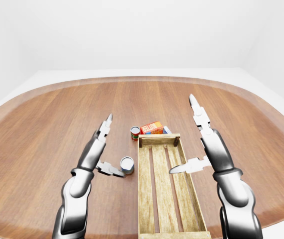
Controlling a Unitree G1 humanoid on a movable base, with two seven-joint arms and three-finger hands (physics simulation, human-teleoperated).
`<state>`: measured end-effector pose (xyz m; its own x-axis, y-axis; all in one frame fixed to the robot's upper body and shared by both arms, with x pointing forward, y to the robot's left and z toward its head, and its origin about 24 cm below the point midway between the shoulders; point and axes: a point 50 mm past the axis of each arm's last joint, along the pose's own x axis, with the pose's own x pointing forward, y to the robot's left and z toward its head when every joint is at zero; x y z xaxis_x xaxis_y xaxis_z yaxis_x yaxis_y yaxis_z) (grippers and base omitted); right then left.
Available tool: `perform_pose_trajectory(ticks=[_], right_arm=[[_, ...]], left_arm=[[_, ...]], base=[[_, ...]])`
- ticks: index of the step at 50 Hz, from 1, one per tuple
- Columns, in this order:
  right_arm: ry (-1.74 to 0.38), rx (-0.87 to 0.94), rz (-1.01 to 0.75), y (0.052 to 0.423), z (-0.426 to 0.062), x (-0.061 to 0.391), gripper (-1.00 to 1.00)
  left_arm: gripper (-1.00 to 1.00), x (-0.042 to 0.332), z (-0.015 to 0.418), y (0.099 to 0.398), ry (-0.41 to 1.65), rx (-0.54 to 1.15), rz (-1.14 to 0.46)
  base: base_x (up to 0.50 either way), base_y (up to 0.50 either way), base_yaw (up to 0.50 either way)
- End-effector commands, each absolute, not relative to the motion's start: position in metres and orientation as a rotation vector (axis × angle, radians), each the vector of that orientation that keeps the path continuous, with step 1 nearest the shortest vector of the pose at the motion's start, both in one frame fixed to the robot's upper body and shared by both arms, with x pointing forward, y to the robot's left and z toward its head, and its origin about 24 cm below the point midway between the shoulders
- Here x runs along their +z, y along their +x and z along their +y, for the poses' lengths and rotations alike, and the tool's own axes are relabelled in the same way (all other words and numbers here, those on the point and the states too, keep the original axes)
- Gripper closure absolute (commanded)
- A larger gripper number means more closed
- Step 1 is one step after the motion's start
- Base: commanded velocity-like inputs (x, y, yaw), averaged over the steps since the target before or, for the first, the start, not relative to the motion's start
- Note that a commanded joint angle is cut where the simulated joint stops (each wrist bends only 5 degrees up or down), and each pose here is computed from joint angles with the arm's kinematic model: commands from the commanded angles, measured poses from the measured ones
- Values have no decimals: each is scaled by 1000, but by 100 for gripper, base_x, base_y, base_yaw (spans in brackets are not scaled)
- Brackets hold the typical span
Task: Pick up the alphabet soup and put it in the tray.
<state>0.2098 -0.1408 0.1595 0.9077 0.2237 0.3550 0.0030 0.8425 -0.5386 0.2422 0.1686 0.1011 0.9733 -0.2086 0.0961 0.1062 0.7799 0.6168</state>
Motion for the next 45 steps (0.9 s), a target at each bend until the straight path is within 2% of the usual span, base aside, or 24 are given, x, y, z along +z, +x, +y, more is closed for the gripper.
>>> perform_pose_trajectory(ticks=[1, 10, 24, 32, 45], right_arm=[[-560, 119, -426, 209, -141, 160, -100], [-563, 115, -437, 208, -142, 163, -100], [-564, 116, -433, 208, -142, 162, -100], [-563, 117, -434, 208, -141, 162, -100], [-563, 113, -441, 208, -142, 164, -100]], left_arm=[[-100, 97, 170, 238, 891, -242, -122], [-100, 92, 167, 233, 1057, -261, -79], [-100, 93, 162, 232, 1061, -269, -82], [-100, 83, 164, 229, 1191, -298, -5], [-100, 85, 153, 237, 1266, -376, 15]], base=[[0, 0, 0], [0, 0, 0], [0, 0, 0], [0, 0, 0], [0, 0, 0]])
